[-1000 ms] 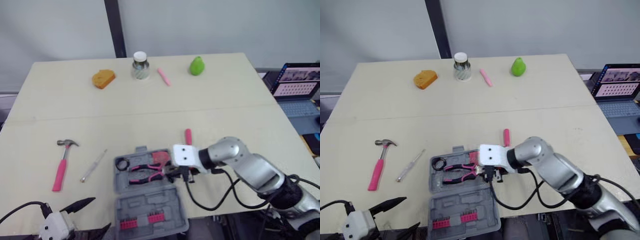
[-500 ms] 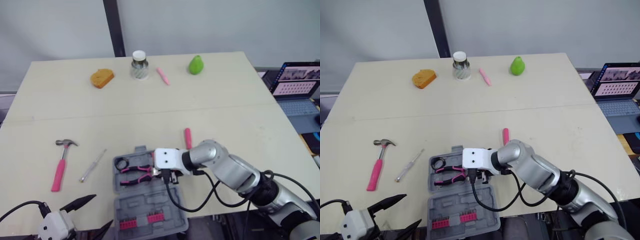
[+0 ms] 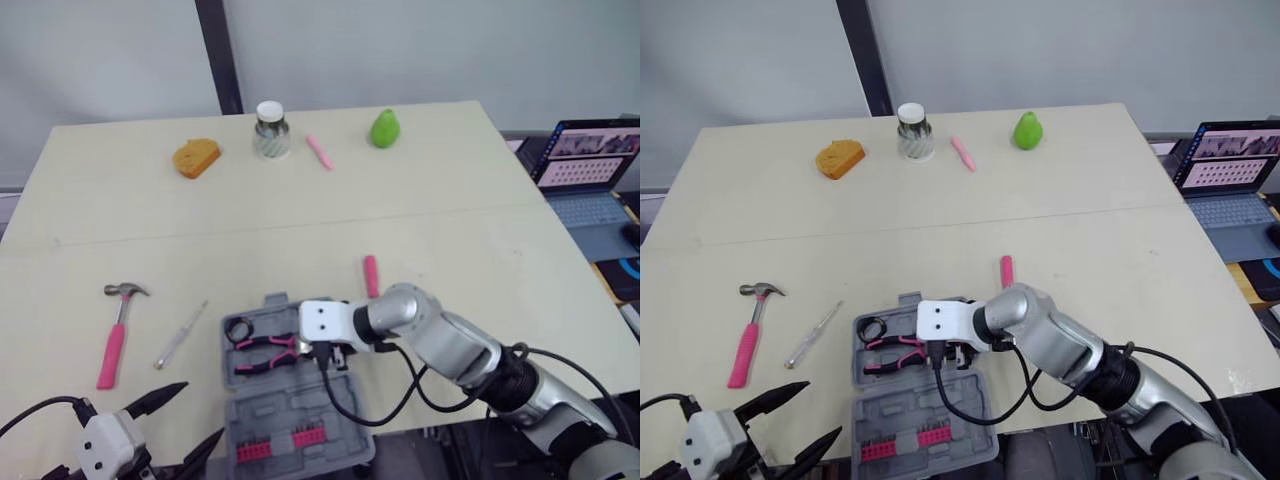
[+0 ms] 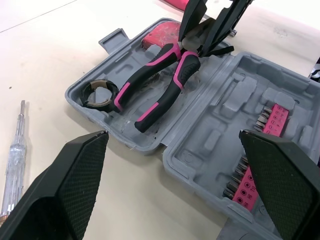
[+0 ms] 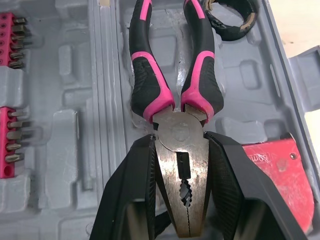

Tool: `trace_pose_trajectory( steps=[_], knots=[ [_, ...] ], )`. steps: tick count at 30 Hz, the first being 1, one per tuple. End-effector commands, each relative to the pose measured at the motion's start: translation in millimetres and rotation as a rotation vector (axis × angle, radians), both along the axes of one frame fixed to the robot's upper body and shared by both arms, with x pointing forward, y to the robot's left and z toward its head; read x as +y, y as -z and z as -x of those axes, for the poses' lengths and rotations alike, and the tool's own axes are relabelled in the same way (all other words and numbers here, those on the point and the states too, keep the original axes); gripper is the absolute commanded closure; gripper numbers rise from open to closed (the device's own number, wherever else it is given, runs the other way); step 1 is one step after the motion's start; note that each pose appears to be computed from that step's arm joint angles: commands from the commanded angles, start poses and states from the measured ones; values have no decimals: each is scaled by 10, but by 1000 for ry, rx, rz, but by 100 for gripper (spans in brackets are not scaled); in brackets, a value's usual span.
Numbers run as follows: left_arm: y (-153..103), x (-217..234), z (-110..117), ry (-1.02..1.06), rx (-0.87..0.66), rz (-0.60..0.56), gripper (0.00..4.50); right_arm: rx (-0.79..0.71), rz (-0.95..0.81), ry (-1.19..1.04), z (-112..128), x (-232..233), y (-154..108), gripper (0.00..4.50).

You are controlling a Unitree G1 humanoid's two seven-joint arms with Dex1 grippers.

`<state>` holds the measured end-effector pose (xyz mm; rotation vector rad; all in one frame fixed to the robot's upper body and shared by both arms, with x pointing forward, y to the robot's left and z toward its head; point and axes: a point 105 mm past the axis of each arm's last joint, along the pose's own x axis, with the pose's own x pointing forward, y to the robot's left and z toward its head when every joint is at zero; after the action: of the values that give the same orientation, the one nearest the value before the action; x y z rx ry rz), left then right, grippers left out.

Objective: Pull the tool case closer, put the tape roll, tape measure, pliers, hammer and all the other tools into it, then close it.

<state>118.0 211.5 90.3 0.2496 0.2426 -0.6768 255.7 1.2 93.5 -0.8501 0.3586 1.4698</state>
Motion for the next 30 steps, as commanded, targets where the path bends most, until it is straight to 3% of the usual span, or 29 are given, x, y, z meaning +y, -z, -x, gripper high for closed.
trace_pose_trajectory(
  steps=[1,22,27,29,30],
  knots=[
    [-70,-31,-13,6,-30,-7,0,-25,-26,-42,56,83,-43,352],
    [-62,-6,-34,-8,-28,-22,0,-16,-38,-52,91,183,34,352],
    [-63,-10,-48,-8,-32,-22,0,0,-107,-17,49,217,-97,124],
    [-62,-10,-48,-8,-32,-21,0,1,-151,-28,60,225,-196,10],
    [-60,-10,-48,-8,-32,-21,0,3,-192,-35,66,240,-261,4]
  ],
)
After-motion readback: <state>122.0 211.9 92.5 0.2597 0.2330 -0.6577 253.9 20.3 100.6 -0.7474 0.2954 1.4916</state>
